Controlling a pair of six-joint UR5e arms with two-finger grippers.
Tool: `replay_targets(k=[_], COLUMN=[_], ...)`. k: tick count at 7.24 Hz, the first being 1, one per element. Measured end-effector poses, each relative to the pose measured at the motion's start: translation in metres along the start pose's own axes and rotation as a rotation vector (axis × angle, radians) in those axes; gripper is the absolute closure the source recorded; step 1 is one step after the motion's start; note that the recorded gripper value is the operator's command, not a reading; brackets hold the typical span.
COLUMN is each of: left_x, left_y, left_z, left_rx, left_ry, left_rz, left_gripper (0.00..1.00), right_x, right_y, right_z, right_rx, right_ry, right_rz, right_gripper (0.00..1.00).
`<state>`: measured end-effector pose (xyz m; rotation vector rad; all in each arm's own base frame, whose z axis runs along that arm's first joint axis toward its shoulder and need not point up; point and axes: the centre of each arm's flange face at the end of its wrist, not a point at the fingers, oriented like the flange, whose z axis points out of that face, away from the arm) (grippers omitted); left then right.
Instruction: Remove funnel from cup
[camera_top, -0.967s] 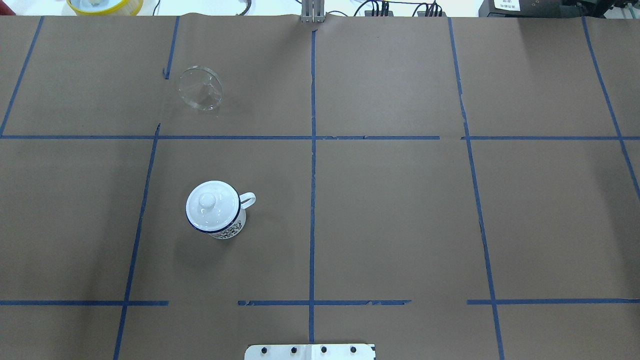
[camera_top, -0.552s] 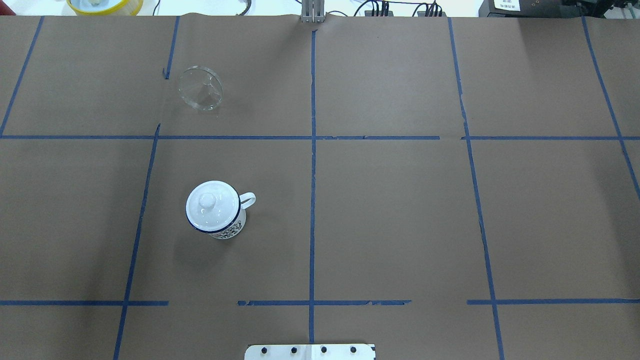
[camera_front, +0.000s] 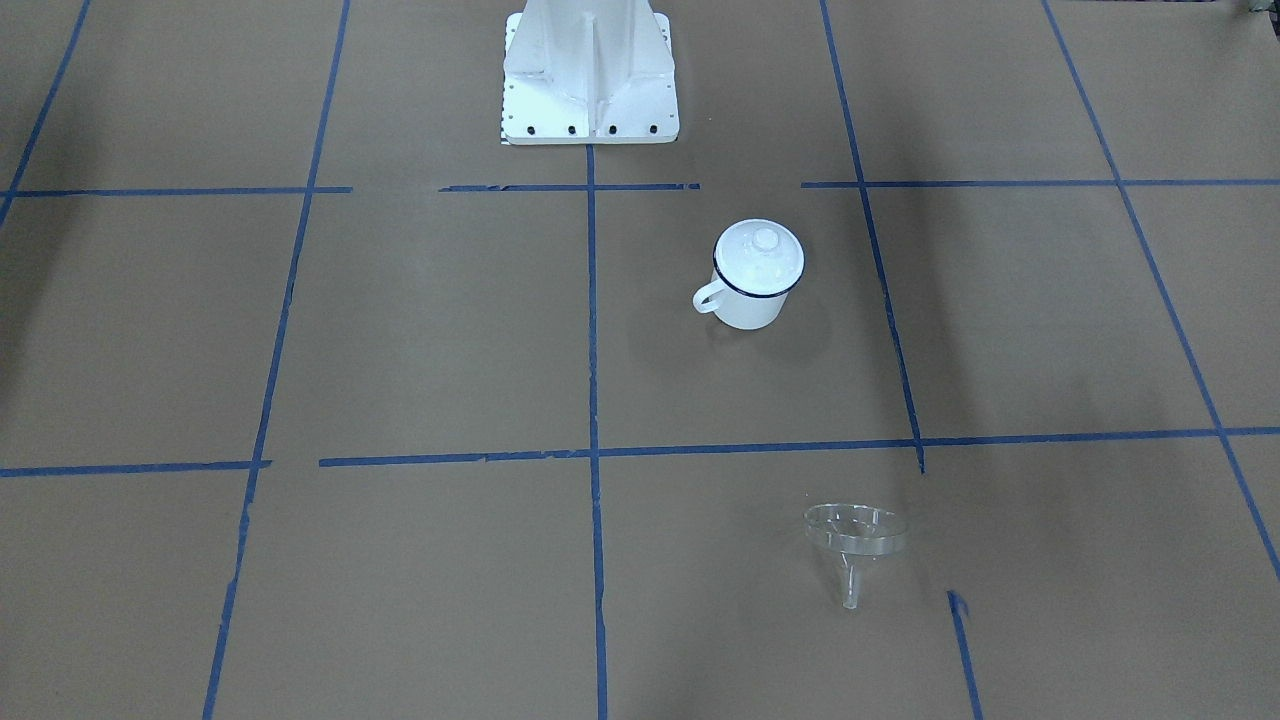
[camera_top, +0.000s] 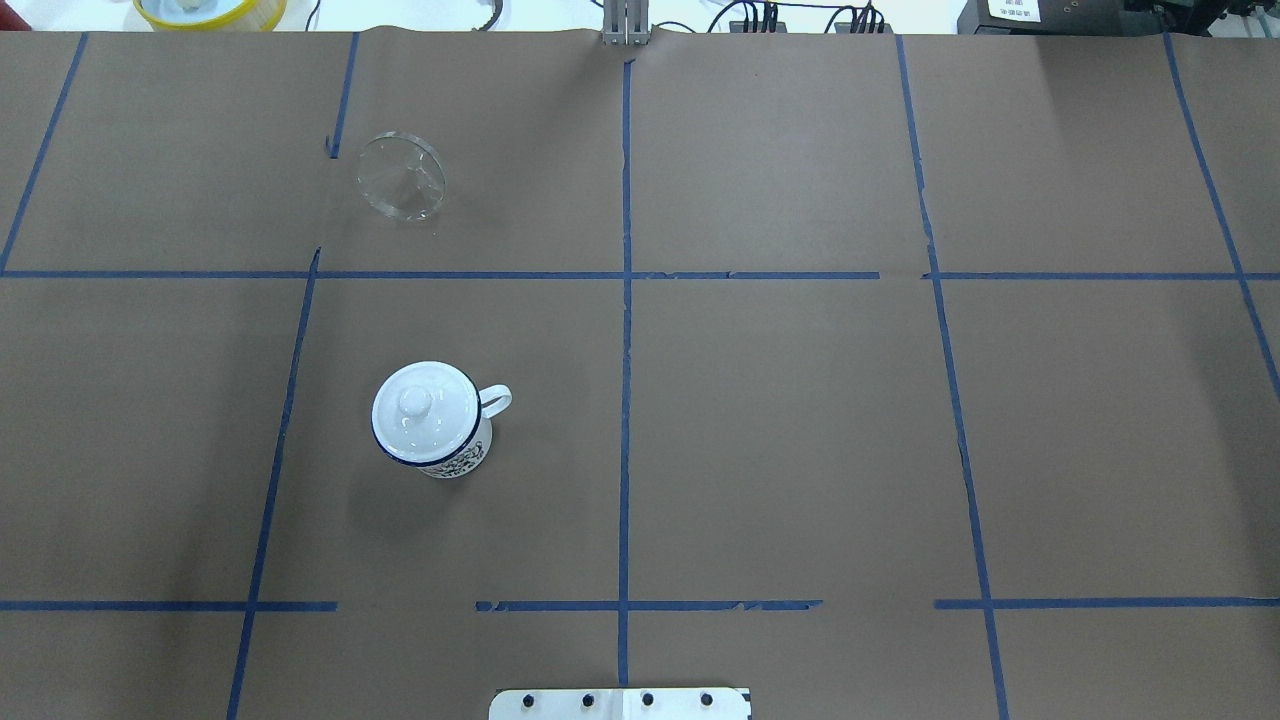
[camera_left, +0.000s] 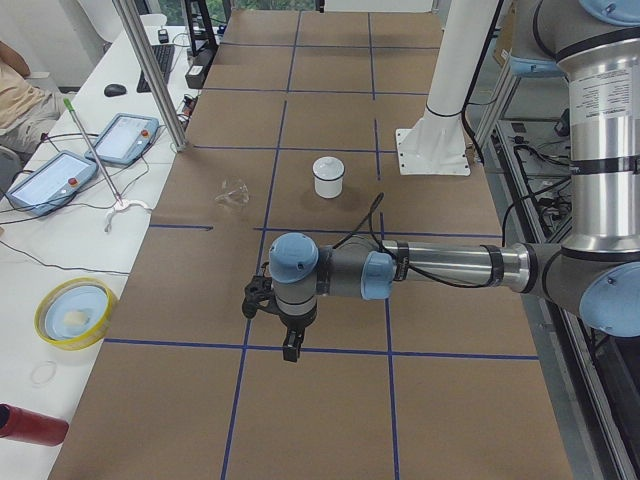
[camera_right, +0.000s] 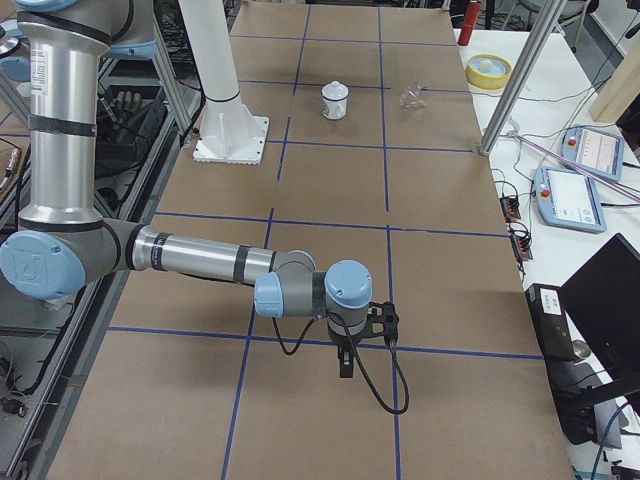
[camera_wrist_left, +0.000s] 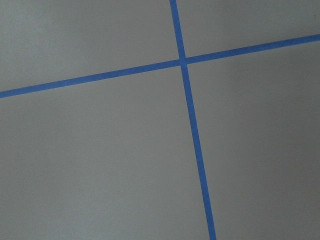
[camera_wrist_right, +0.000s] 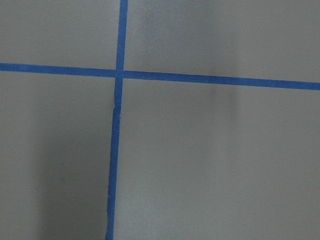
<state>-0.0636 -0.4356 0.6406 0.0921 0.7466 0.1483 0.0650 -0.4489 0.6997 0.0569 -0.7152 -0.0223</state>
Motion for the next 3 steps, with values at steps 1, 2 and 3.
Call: replay_targets(k=[1, 2, 3], left_x=[0.0000, -0.0001, -0.0001], left_y=[0.0004, 0.0007, -0.0003], left_z=[0.0001, 0.0000, -0.0005], left_rx=[-0.001, 0.000, 0.000], left_ry=[0.002, 0.003, 0.000], left_rz=[-0.001, -0.002, -0.001], left_gripper=[0.00, 0.00, 0.00], right_x=[0.0000, 0.0000, 0.0000], right_y=[0.0000, 0.0000, 0.0000], right_z=[0.0000, 0.0000, 0.0000], right_rx=[0.000, 0.000, 0.000], right_ry=[0.000, 0.000, 0.000], right_rz=[0.000, 0.000, 0.000], right_gripper=[0.00, 0.00, 0.00])
